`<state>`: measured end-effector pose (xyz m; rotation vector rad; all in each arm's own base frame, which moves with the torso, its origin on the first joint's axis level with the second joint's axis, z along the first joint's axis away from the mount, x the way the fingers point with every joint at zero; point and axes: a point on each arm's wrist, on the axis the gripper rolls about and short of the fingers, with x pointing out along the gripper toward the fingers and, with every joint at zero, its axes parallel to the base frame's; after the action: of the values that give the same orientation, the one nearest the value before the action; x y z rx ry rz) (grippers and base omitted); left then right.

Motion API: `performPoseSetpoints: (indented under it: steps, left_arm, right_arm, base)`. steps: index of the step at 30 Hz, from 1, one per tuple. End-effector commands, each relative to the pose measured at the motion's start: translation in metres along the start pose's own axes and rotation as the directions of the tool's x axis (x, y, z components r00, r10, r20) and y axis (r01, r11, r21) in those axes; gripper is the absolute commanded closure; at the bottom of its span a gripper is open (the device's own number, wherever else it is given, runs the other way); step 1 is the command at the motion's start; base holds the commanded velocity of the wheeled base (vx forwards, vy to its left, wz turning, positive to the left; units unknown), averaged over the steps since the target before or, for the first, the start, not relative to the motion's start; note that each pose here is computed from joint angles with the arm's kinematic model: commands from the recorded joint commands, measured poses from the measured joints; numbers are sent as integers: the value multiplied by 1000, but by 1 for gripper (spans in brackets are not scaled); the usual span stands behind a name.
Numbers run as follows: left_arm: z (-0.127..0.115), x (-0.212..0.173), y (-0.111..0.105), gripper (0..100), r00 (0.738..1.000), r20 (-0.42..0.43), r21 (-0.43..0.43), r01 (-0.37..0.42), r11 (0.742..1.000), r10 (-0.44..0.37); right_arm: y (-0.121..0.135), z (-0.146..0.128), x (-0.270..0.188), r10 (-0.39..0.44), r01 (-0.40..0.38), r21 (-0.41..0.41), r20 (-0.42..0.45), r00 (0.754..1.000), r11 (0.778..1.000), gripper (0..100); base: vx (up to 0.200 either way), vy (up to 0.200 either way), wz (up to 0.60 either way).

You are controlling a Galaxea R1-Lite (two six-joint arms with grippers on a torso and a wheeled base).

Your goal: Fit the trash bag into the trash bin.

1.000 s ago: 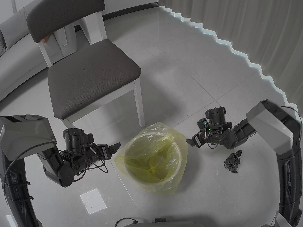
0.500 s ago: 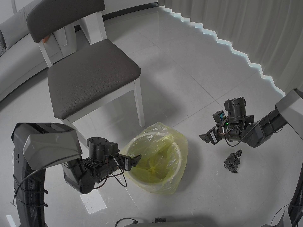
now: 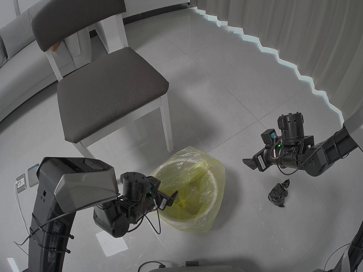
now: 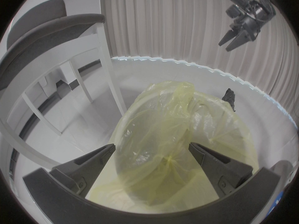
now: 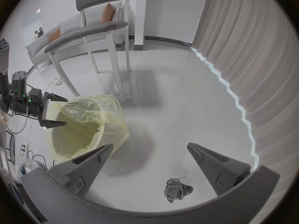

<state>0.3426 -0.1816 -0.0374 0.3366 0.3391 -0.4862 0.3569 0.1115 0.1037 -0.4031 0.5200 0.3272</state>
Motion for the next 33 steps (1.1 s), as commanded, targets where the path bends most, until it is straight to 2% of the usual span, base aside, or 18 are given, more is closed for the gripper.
performPoseSetpoints:
  steps: [1,6,7,16,21,26,28,33]
  left_arm:
    - [-14,22,-4,0,999,-10,52,-41,998,41]
    - [-11,29,-7,0,998,11,63,-60,996,59]
    - [-9,29,-6,100,998,16,62,-61,996,60]
    - [3,26,1,100,995,59,35,-82,996,80]
    - [25,18,8,100,991,102,-57,-85,995,90]
    - [32,21,19,100,989,100,-109,-100,989,111]
    - [39,24,26,100,986,110,-160,-107,981,126]
    - [43,29,38,100,989,71,-214,-115,970,133]
  right_arm:
    - [-2,0,-3,10,-10,3,9,1000,1000,0]
    - [-3,1,-4,11,-11,3,12,1000,1000,0]
    - [-4,1,-5,12,-12,3,14,1000,1000,0]
    - [-4,2,-8,28,-28,2,23,999,1000,0]
    - [-5,4,-11,25,-26,3,32,999,1000,0]
    - [-3,3,-8,29,-29,-1,28,999,1000,0]
    - [-2,2,-8,32,-32,-2,26,999,1000,0]
    - [-3,2,-7,33,-33,-1,23,999,999,0]
  base:
    - [0,0,0]
    - [0,0,0]
    - [0,0,0]
    - [0,0,0]
    - [0,0,0]
    - [0,0,0]
    - [0,0,0]
    - [0,0,0]
